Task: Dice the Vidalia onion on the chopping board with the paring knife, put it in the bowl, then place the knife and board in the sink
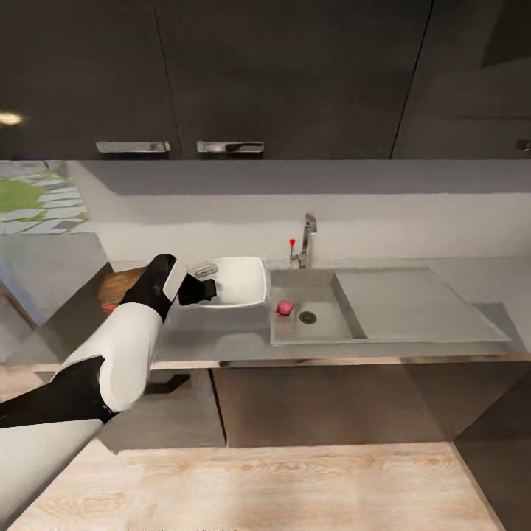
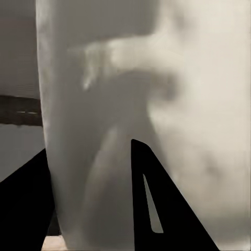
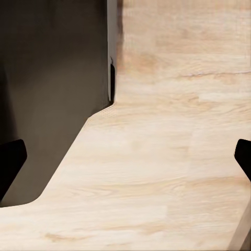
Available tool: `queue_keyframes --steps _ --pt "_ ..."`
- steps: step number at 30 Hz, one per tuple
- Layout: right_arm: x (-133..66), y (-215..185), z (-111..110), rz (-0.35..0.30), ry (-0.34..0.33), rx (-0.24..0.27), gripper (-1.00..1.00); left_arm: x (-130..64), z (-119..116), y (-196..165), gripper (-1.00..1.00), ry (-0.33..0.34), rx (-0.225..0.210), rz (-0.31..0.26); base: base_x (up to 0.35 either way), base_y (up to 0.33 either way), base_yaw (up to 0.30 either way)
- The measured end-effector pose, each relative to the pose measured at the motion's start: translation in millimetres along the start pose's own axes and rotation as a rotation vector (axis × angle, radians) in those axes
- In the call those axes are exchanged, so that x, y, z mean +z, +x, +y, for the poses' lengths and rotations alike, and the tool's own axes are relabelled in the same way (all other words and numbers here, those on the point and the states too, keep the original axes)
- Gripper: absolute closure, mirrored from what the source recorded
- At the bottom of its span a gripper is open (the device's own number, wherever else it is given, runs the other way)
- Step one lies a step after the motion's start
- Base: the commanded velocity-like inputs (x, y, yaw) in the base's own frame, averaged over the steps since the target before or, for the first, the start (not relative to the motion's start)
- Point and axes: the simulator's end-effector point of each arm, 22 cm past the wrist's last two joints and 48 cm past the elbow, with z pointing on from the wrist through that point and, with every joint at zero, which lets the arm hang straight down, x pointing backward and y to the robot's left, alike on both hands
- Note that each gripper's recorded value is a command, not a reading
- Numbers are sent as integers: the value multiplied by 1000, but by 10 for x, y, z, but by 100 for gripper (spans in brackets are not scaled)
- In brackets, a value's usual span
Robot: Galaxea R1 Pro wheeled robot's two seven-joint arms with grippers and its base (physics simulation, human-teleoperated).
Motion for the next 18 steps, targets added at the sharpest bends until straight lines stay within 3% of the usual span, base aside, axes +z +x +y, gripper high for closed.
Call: queue_keyframes --steps 18 --pt "0 0 1 0 0 0 -100 0 0 -1 100 0 0 -1 5 320 278"
